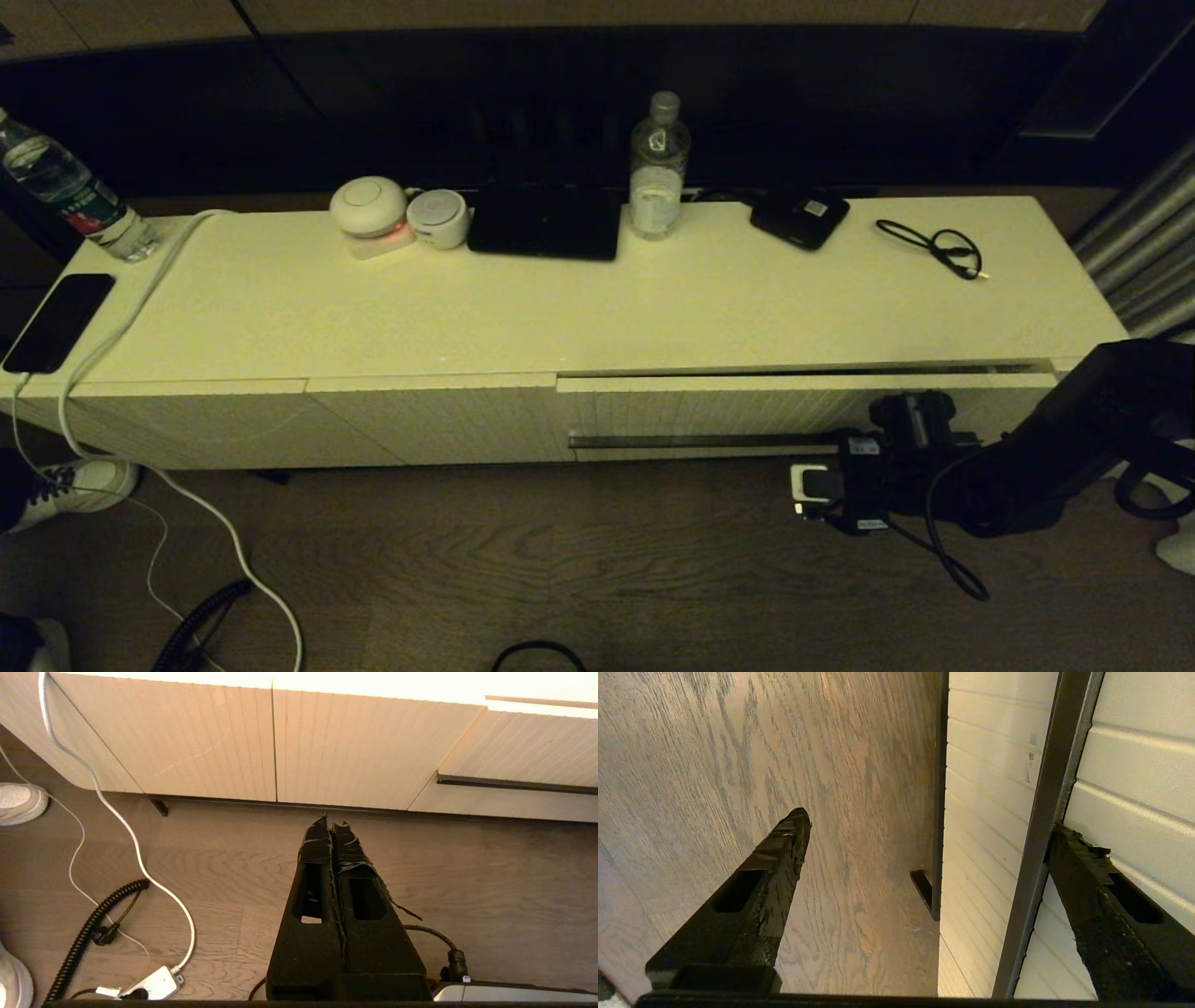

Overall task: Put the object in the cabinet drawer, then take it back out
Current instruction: Open the drawer

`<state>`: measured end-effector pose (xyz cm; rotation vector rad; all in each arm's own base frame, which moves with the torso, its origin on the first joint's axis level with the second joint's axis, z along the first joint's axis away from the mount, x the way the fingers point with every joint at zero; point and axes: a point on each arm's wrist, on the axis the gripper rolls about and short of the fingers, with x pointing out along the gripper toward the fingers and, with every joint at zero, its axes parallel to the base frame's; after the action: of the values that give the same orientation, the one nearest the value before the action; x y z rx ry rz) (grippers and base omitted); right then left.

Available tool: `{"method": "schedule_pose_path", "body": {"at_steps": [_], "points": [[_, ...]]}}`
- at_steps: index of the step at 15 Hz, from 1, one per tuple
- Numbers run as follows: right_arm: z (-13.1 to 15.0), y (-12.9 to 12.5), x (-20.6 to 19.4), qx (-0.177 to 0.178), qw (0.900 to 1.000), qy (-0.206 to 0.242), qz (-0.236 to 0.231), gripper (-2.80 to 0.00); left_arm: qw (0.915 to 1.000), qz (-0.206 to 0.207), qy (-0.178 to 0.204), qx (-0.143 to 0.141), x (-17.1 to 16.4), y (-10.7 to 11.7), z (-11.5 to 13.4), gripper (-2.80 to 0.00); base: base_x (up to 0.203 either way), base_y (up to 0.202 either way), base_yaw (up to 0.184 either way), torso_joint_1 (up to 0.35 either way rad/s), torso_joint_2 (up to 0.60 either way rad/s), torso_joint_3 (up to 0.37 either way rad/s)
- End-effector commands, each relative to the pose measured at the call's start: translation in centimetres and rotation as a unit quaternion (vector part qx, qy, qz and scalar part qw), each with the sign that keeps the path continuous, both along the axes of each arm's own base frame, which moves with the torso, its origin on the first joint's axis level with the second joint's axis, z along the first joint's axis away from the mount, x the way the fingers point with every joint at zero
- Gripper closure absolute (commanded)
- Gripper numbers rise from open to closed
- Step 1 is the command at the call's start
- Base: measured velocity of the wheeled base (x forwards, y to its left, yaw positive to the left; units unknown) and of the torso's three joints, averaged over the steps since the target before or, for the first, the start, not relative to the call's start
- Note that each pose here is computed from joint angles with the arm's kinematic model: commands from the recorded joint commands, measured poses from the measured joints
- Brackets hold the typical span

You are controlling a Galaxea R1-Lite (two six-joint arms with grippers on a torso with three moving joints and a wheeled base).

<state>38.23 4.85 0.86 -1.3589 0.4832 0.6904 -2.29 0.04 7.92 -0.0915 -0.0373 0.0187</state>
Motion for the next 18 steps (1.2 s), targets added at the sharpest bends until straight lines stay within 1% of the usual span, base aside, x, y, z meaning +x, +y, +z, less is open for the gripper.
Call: {"method": "schedule_pose_path", "body": {"at_steps": [1,4,5,9,14,16,18], "points": [[0.1,-0.1,-1.0,-0.003,1.0,0.009,0.004,-2.8,1.0,0.001,-0.001,0.0,0.0,0.0,0.0,0.0,0.0,0.0,0.0,0.0,0.0,0.0],[0.4,-0.2,-2.1,-0.002,1.0,0.015,0.002,-2.8,1.0,0.001,-0.001,0.0,0.0,0.0,0.0,0.0,0.0,0.0,0.0,0.0,0.0,0.0],[0.3,0.0,-2.8,0.0,1.0,0.023,0.003,-2.8,1.0,0.001,-0.001,0.0,0.0,0.0,0.0,0.0,0.0,0.0,0.0,0.0,0.0,0.0],[0.0,0.3,-4.8,0.001,1.0,0.029,0.01,-2.8,1.0,0.001,-0.001,0.0,0.0,0.0,0.0,0.0,0.0,0.0,0.0,0.0,0.0,0.0],[0.0,0.0,-7.4,-0.001,0.999,0.049,0.011,-2.8,1.0,0.001,-0.001,0.0,0.0,0.0,0.0,0.0,0.0,0.0,0.0,0.0,0.0,0.0],[0.4,-0.2,-8.5,0.0,0.999,0.045,0.011,-2.8,1.0,0.001,-0.001,0.0,0.0,0.0,0.0,0.0,0.0,0.0,0.0,0.0,0.0,0.0],[1.9,-0.3,-9.4,0.002,1.0,0.029,0.01,-2.8,1.0,0.001,0.0,0.0,0.0,0.0,0.0,0.0,0.0,0.0,0.0,0.0,0.0,0.0]]}}
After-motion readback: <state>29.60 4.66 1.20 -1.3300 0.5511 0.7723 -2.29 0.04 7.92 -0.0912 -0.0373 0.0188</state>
